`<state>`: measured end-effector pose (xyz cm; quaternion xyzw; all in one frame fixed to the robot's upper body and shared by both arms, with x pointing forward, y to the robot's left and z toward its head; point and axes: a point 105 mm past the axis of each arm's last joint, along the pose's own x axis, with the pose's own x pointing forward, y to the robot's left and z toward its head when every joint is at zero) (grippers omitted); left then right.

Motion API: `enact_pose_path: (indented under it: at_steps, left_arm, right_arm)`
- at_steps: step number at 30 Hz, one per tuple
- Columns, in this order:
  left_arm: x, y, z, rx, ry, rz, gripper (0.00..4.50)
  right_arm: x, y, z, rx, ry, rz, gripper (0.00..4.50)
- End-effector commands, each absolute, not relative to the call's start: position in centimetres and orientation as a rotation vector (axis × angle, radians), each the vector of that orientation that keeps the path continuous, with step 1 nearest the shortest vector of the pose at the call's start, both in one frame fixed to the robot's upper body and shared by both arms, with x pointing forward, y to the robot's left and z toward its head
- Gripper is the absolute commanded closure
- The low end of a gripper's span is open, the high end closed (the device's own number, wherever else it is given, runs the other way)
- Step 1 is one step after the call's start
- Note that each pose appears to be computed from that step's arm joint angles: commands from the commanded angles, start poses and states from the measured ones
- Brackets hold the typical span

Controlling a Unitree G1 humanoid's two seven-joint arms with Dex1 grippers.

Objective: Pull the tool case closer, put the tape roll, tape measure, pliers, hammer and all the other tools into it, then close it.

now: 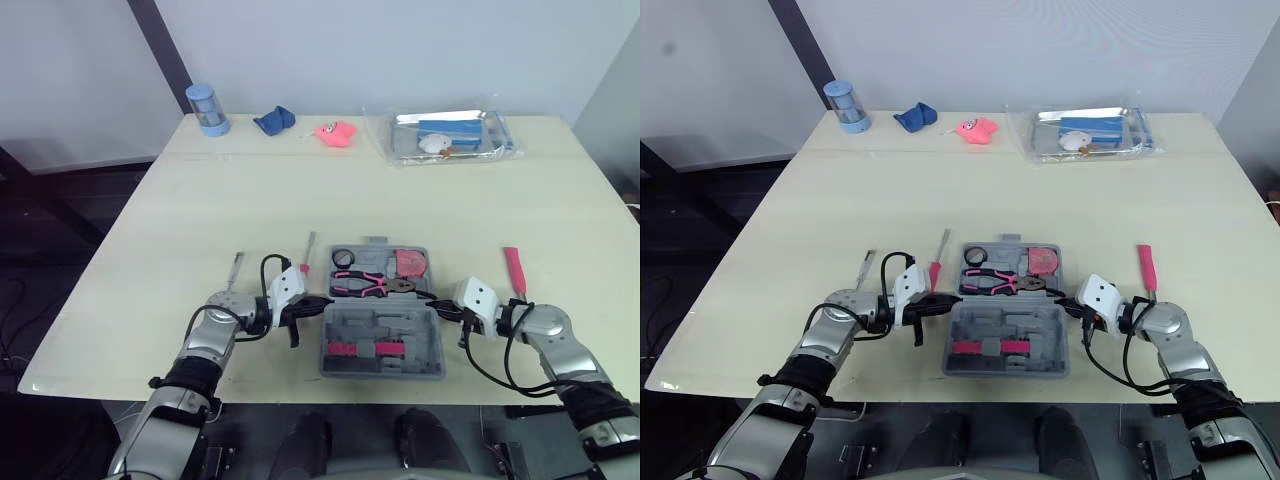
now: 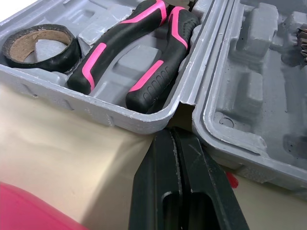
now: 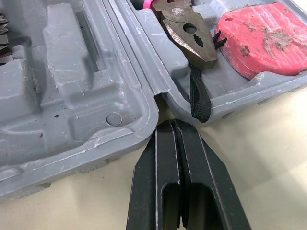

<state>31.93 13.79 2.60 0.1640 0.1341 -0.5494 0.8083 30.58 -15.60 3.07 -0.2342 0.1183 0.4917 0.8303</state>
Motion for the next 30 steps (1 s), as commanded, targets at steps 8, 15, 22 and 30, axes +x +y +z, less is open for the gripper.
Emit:
enact_pose_path:
  at_steps: [8, 15, 22, 30]
  left_arm:
    - [32.0, 14.3, 2.5, 0.369, 0.301, -1.157, 4.5]
    - [31.9, 14.5, 2.5, 0.371, 0.307, -1.155, 4.5]
    - [31.9, 14.8, 2.5, 0.379, 0.313, -1.153, 4.5]
    - [32.0, 15.0, 2.6, 0.386, 0.31, -1.152, 4.5]
  right_arm:
    - [31.5, -14.0, 5.2, -0.504, 0.123, 1.055, 4.48]
    - [31.1, -13.8, 4.8, -0.493, 0.142, 1.073, 4.48]
    - [30.6, -14.0, 4.4, -0.485, 0.166, 1.08, 4.48]
    - [30.2, -13.8, 4.3, -0.469, 0.177, 1.091, 4.48]
